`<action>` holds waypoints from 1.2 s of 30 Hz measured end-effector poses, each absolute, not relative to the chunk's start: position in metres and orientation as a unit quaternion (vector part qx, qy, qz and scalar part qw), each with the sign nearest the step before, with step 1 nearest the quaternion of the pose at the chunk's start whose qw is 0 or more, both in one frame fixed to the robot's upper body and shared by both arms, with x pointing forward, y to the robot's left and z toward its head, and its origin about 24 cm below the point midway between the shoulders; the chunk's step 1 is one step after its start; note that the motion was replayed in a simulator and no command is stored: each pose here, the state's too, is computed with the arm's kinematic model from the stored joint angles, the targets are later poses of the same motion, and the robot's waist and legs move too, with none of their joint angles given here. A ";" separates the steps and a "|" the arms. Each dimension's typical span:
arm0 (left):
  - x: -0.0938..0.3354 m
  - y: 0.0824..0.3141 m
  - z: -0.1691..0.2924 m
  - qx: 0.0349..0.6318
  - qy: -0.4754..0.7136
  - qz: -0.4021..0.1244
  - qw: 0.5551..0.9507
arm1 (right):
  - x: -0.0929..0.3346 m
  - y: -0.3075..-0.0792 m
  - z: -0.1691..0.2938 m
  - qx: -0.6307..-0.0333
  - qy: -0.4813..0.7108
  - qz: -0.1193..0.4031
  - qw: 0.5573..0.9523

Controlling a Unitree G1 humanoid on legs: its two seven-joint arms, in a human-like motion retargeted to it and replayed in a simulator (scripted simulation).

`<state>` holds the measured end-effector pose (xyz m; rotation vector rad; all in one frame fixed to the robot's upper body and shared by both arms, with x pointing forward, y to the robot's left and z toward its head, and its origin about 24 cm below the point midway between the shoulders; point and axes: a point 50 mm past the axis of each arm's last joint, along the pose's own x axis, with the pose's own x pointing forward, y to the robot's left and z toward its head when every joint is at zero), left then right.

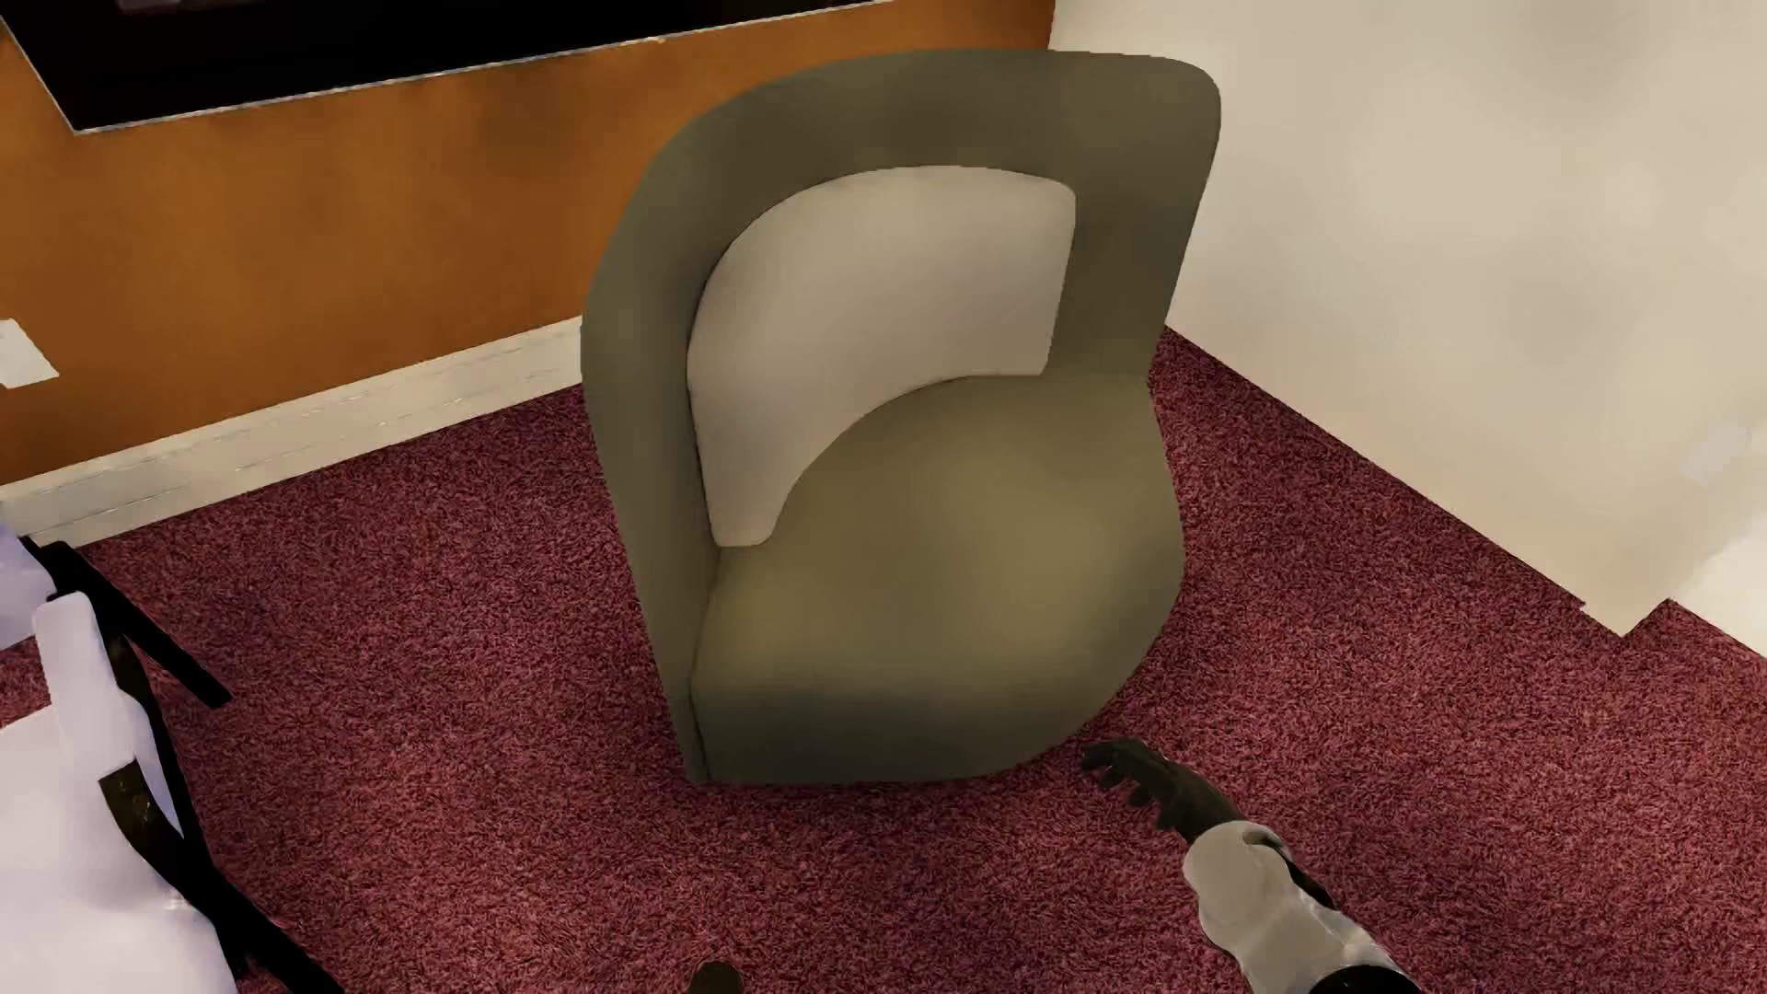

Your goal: Sit on the dark chair

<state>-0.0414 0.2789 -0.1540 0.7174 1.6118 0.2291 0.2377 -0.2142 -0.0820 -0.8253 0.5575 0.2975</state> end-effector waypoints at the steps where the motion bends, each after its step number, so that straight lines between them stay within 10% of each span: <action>1: -0.057 0.282 -0.151 0.307 0.716 0.115 0.617 | 0.242 -0.210 -0.078 -0.401 0.250 0.137 0.871; 8: 0.026 0.285 -0.153 0.382 0.620 0.032 0.684 | 0.183 -0.213 -0.123 -0.367 0.375 0.198 0.828; 13: 0.138 0.322 -0.110 0.503 0.469 0.053 0.724 | 0.086 -0.243 -0.159 -0.316 0.548 0.119 0.765; 21: 0.159 0.328 -0.097 0.434 0.440 0.116 0.778 | 0.070 -0.304 -0.140 -0.341 0.562 0.029 0.753; 25: 0.123 0.274 -0.136 0.385 0.484 0.051 0.784 | 0.152 -0.262 -0.127 -0.355 0.429 0.065 0.828; 30: 0.109 0.243 -0.147 0.384 0.493 0.026 0.780 | 0.207 -0.160 -0.102 -0.373 0.264 0.314 0.832; 33: 0.139 0.257 -0.129 0.423 0.412 0.022 0.806 | 0.230 -0.127 -0.086 -0.384 0.199 0.302 0.849; 36: 0.155 0.258 -0.121 0.443 0.409 0.053 0.796 | 0.224 -0.153 -0.091 -0.405 0.228 0.220 0.858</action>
